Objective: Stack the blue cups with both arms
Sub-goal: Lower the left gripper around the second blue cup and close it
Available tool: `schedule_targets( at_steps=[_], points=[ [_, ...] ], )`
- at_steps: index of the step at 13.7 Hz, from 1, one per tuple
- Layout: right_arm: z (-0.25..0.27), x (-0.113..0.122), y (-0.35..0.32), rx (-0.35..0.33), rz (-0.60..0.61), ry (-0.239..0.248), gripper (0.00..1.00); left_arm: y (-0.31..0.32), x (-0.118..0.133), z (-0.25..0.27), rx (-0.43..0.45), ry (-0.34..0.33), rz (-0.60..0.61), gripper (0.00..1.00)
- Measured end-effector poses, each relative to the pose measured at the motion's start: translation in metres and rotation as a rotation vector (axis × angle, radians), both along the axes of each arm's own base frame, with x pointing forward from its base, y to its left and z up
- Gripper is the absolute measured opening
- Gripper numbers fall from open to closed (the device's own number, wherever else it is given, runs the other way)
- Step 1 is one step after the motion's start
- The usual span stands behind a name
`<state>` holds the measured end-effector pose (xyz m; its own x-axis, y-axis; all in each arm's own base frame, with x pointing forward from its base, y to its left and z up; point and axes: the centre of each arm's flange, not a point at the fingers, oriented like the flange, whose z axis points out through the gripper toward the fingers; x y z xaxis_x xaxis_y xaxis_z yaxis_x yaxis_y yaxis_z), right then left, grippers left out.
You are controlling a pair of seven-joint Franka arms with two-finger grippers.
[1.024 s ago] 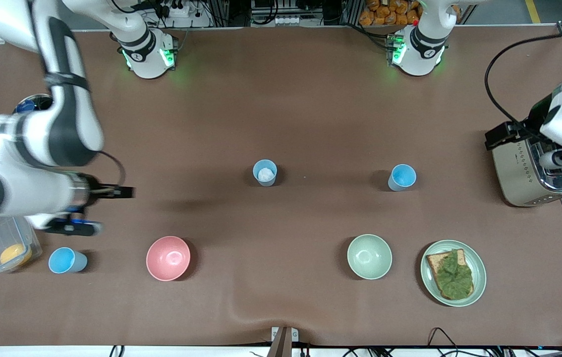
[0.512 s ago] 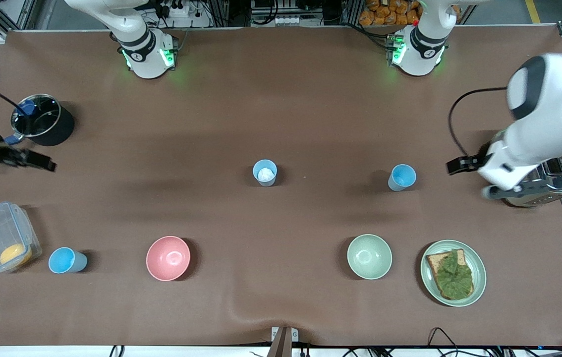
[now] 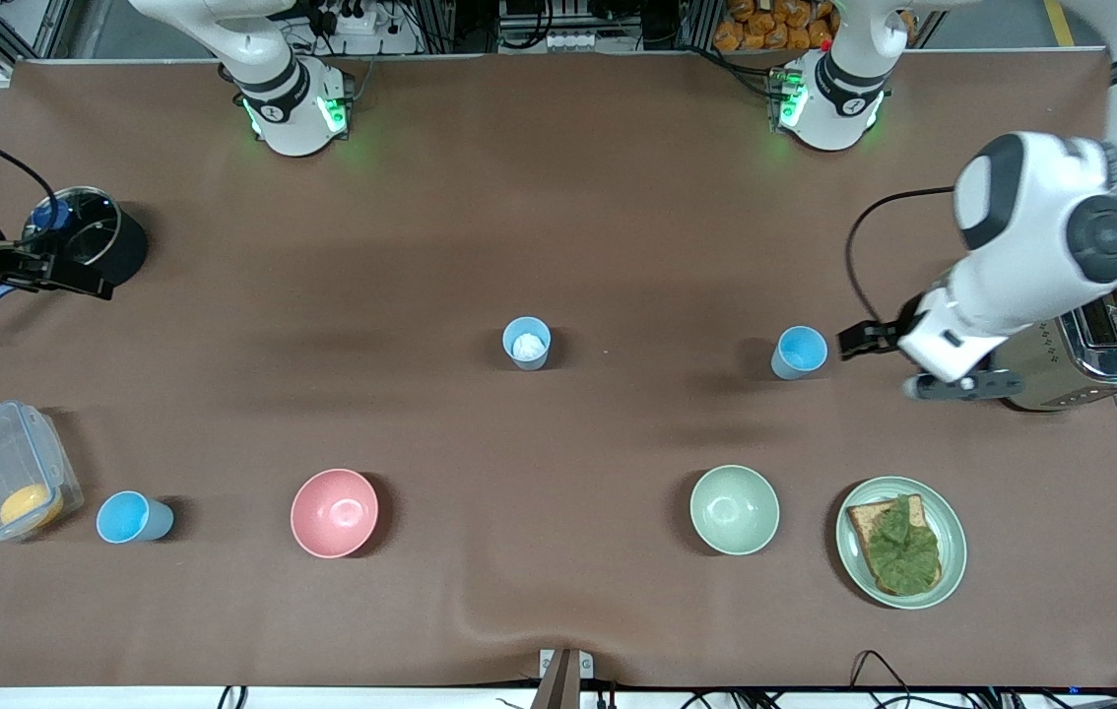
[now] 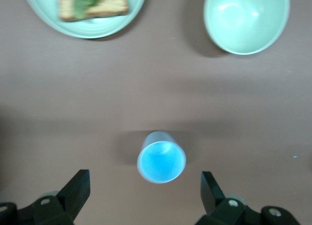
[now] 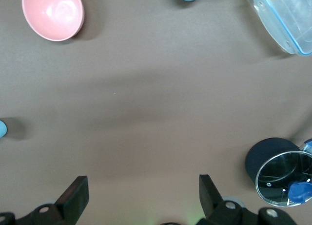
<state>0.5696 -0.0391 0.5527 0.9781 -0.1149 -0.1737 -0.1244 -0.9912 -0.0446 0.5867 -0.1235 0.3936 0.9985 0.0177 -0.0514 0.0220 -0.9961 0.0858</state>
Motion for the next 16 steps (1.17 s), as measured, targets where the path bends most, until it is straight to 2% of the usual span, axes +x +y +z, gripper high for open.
schedule_targets(
  at_steps=[3, 6, 12, 15, 16],
  points=[
    [0.002, 0.000, 0.010, -0.004, 0.019, -0.001, 1.00, -0.038, -0.005, -0.042, -0.006, 0.006, -0.046, 1.00],
    [0.003, 0.000, 0.008, -0.006, 0.016, 0.000, 1.00, -0.045, -0.014, -0.081, -0.010, -0.018, -0.046, 1.00],
    [0.002, 0.000, 0.008, -0.006, 0.016, 0.003, 1.00, -0.043, -0.051, -0.134, -0.040, 0.094, 0.007, 1.00],
    [0.002, 0.000, 0.008, -0.007, 0.016, 0.004, 1.00, -0.041, -0.056, -0.141, -0.038, 0.087, 0.010, 1.00],
    [0.002, 0.000, 0.008, -0.007, 0.016, 0.004, 1.00, -0.040, -0.058, -0.144, -0.038, 0.082, 0.007, 0.96]
  ],
)
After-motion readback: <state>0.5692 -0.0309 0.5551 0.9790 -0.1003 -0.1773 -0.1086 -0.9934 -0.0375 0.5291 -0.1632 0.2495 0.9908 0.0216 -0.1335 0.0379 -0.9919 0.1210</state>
